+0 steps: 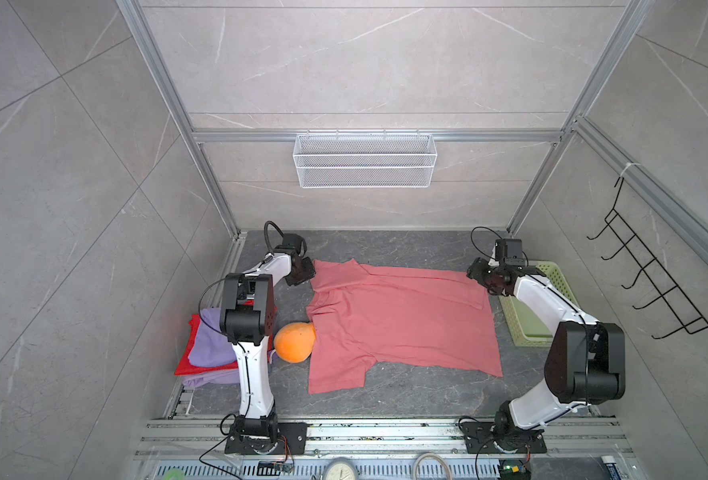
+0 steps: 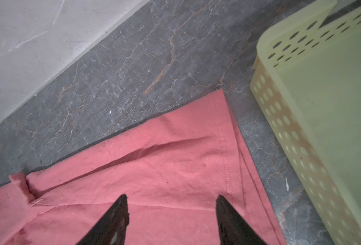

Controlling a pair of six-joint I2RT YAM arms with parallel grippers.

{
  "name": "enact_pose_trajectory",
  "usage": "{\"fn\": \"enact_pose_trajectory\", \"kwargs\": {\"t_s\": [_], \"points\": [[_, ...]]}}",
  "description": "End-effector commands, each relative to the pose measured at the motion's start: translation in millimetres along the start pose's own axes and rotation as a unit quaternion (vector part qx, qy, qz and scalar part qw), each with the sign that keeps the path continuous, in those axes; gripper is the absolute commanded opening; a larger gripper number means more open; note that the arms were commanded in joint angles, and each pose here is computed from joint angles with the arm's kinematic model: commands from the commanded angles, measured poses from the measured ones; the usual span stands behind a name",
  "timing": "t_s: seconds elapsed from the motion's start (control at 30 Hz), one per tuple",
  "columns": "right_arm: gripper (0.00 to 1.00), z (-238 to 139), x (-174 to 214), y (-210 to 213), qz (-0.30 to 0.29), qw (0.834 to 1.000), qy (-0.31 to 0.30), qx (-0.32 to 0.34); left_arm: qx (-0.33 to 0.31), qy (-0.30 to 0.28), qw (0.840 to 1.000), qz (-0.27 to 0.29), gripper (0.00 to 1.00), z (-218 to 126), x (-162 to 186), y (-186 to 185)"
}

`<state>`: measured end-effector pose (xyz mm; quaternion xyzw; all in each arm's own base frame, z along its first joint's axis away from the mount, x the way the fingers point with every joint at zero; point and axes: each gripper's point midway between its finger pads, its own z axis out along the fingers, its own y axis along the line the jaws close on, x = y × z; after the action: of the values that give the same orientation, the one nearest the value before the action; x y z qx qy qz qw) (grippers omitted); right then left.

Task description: Fold and stack the t-shirts

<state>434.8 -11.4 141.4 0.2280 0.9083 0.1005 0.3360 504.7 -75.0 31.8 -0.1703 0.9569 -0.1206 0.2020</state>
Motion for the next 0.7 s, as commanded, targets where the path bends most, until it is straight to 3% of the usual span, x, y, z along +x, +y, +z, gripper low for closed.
{"fn": "enact_pose_trajectory", "kwargs": {"t_s": [0.0, 0.17, 0.67], "points": [[0.67, -16.7, -14.8, 10.8, 0.003, 1.0, -0.024, -0.016, 0.02, -0.003, 1.0, -0.012, 0.3, 3.1, -4.9, -8.4], [0.67, -20.9, -16.5, 8.6, 0.006, 1.0, -0.029, -0.01, 0.011, -0.002, 1.0, -0.005, 0.27, 7.0, -3.4, -4.5], [0.67, -39.5, -15.1, -4.4, -0.001, 0.999, -0.041, 0.024, 0.054, -0.012, 0.998, 0.026, 0.05, 3.9, -13.0, -23.1]]}}
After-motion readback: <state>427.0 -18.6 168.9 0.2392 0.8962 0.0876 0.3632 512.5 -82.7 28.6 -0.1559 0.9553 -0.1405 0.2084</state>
